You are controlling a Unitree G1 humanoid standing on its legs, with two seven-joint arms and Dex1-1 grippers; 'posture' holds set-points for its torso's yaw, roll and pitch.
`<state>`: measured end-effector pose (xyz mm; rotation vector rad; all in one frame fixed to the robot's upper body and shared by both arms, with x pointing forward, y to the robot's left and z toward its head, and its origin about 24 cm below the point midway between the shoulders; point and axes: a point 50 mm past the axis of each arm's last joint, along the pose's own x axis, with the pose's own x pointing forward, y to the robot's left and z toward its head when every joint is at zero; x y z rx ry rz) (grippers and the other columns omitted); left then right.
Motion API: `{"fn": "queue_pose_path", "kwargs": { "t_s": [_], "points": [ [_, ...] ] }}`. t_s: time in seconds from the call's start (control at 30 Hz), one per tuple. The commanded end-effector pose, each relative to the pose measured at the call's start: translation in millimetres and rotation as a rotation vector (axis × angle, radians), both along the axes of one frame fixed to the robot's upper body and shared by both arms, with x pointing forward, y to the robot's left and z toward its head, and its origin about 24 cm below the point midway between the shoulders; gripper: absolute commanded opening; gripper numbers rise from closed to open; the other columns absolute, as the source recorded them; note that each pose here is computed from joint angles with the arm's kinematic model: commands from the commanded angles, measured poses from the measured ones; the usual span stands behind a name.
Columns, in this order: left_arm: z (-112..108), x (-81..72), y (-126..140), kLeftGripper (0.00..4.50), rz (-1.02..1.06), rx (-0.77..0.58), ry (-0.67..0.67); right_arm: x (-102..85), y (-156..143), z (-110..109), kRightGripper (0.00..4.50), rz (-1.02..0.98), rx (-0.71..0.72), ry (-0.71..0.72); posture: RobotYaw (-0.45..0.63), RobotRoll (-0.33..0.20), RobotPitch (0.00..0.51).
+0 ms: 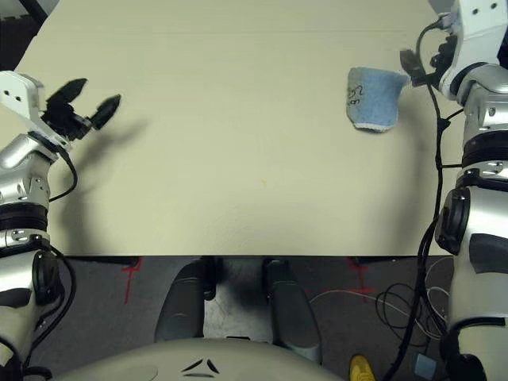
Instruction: Wipe the water off the table with a rag.
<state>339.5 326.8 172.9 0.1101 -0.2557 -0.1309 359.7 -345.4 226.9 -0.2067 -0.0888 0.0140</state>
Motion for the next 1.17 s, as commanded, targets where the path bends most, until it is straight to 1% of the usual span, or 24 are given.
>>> {"fn": "queue_pose_path", "kwargs": {
  "t_s": [0.03, 0.13, 0.23, 0.37, 0.47, 0.53, 0.87, 1.03, 1.17],
  "points": [
    [-6, -3.6, 19, 4.50, 0.158, -0.071, 0.005, -10.5, -9, -13, 4.45, -0.005, 0.073, -0.063, 0.16, 0.000, 0.228],
    [-8, -5.9, 27, 4.50, 0.224, -0.079, 0.006, -20.8, -18, -32, 4.45, -0.052, 0.123, -0.100, 0.16, 0.000, 0.224],
    [-8, -5.9, 29, 4.50, 0.242, -0.073, 0.005, -31.9, -27, -49, 4.45, -0.124, 0.171, -0.152, 0.16, 0.000, 0.219],
    [-8, -4.6, 29, 4.50, 0.250, -0.062, -0.001, -44.6, -34, -66, 4.45, -0.191, 0.231, -0.210, 0.15, 0.000, 0.211],
    [-8, -3.0, 28, 4.50, 0.250, -0.060, -0.004, -49.4, -35, -72, 4.45, -0.205, 0.253, -0.229, 0.14, 0.000, 0.204],
    [-9, -2.0, 26, 4.50, 0.244, -0.053, -0.002, -49.4, -34, -73, 4.45, -0.202, 0.258, -0.238, 0.13, 0.000, 0.199],
    [-8, 3.1, 20, 4.50, 0.223, -0.040, 0.000, -39.3, -28, -56, 4.45, -0.167, 0.268, -0.274, 0.12, 0.000, 0.200],
    [-9, 2.3, 20, 4.50, 0.214, -0.034, 0.001, -37.3, -25, -56, 4.45, -0.163, 0.272, -0.275, 0.10, 0.000, 0.192],
    [-10, 3.3, 18, 4.50, 0.196, -0.019, 0.015, -35.2, -22, -51, 4.45, -0.152, 0.289, -0.298, 0.10, 0.000, 0.192]
  ]
}}
